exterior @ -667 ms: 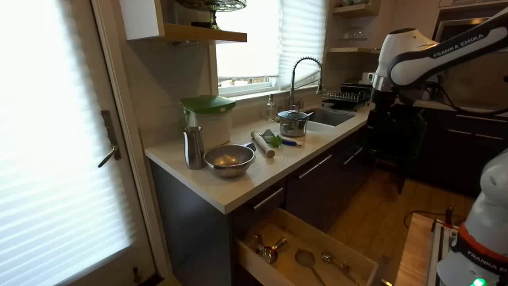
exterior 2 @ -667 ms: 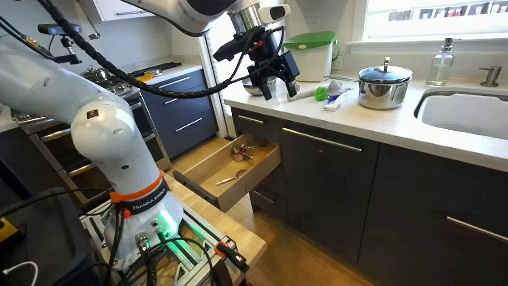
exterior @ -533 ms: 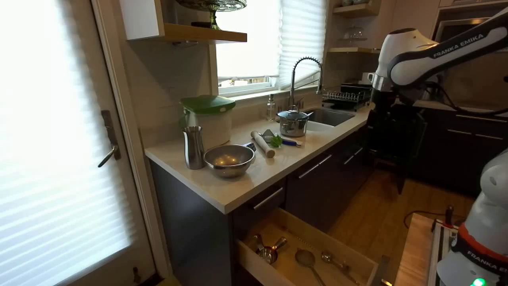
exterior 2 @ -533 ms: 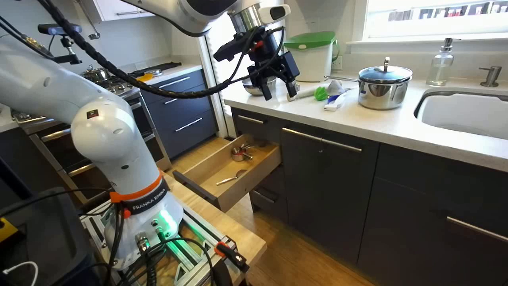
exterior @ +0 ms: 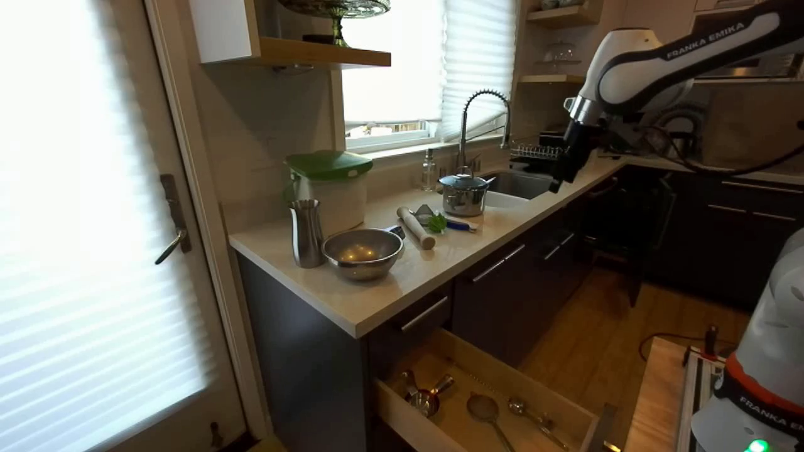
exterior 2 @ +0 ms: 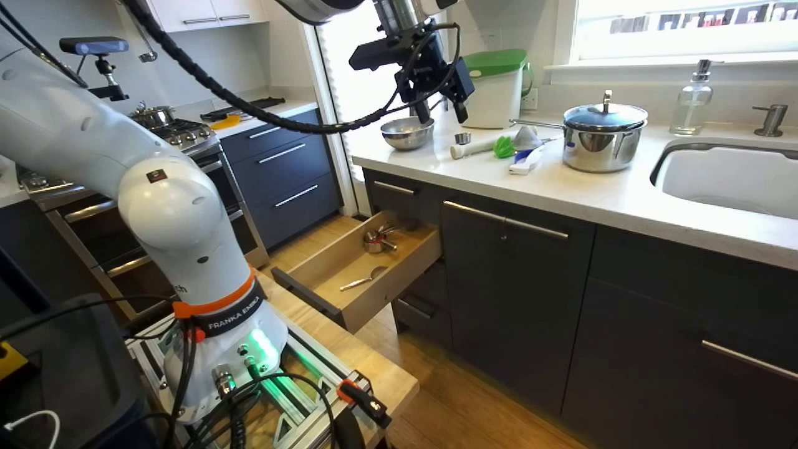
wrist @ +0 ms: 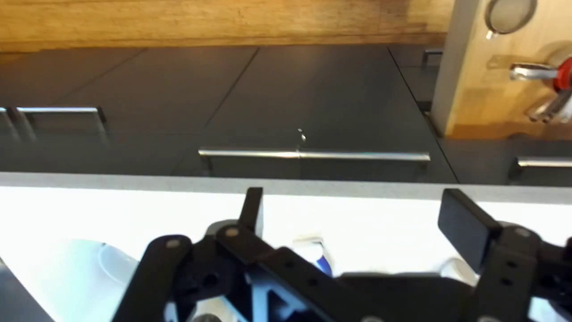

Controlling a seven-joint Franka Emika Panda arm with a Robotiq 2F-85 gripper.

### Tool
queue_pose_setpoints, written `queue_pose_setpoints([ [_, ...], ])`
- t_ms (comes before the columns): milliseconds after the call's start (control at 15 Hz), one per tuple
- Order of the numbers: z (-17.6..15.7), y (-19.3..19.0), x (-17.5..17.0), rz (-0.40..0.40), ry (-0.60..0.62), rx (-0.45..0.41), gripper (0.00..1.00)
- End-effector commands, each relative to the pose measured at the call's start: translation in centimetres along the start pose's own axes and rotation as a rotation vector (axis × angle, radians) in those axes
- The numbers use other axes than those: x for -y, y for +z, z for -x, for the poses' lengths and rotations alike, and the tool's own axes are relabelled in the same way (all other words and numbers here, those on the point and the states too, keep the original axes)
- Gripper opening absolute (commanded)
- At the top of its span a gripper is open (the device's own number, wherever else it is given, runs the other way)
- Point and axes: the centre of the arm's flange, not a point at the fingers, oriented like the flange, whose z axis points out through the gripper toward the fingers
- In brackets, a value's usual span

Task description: Pick up the green object and put it in the silver bowl

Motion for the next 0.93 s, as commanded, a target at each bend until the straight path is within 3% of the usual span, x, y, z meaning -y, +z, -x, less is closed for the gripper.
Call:
queue_pose_setpoints([
  [0,-7.5,0.6,-0.2,-0.194,-0.033,0.002,1.00],
  [200,-12.1,2.4,1.3,-0.343,-0.039,0.034,1.00],
  [333,-13.9,4.5,1.4,-0.415,0.001,0.108,1.00],
  [400,-10.4,2.6,3.1,-0.356,-0.025,0.036,1.00],
  [667,-12.7,5.2,2.8,-0.386,-0.009,0.098,1.00],
  [800,-14.0,7.1,3.3,-0.291,0.037,0.024,1.00],
  [867,-15.3,8.0,3.2,-0.281,0.050,-0.022,1.00],
])
